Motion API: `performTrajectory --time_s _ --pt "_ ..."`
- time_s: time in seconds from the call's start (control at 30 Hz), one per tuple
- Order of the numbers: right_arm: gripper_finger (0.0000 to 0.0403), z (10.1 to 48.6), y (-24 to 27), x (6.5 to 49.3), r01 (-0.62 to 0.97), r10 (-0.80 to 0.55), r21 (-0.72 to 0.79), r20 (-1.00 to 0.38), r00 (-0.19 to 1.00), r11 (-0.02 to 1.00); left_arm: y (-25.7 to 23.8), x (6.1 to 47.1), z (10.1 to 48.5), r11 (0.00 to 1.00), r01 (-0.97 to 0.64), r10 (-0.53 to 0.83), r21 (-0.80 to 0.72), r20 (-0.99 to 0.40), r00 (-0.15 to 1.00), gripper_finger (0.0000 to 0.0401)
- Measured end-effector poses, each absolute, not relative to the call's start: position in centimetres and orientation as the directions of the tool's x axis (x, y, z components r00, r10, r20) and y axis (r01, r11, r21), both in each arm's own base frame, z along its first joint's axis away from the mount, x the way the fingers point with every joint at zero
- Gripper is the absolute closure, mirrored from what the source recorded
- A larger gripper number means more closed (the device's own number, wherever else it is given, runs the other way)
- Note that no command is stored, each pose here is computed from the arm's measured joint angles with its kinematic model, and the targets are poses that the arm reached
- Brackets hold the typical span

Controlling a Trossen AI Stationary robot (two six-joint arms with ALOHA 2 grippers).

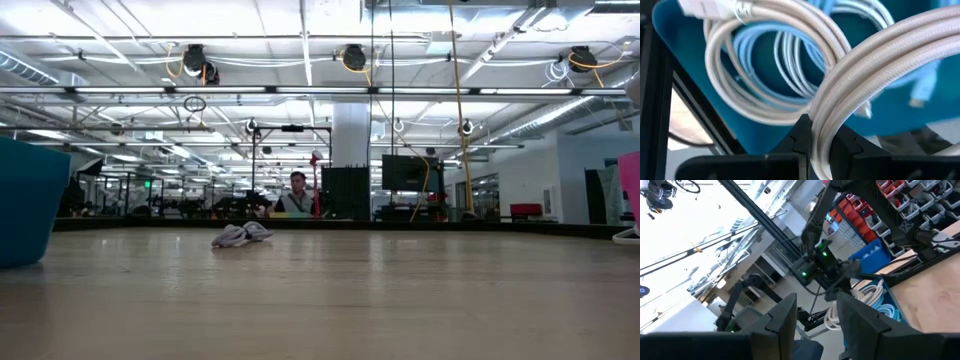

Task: Pick & Place USB Port
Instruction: Put the light brown HDMI cable into the blue bin

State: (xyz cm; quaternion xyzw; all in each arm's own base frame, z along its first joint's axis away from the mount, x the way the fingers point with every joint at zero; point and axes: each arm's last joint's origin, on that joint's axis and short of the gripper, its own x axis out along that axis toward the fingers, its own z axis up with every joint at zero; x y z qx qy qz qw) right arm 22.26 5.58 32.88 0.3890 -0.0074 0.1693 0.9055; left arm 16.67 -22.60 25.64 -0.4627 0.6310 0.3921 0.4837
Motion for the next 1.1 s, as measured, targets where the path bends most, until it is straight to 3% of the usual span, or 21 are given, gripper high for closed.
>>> performTrajectory --time_s 0.6,0.87,1.1 --pt "0.0271 33.0 6.4 22.0 -0.319 0.298 0.704 0.159 0.941 0.635 -21.4 15.6 20.5 0.254 -0.956 -0.180 0.150 -0.963 -0.198 0.0370" --pt "0.0271 33.0 6.4 22.0 -0.320 0.298 0.703 0.159 0.941 0.636 -21.5 15.6 20.3 0.281 -0.947 -0.217 0.156 -0.951 -0.221 0.0302" --pt "0.0271 33.0 6.4 22.0 -0.320 0.297 0.697 0.159 0.942 0.641 -21.3 15.3 20.3 0.268 -0.947 -0.180 0.175 -0.957 -0.227 0.0291"
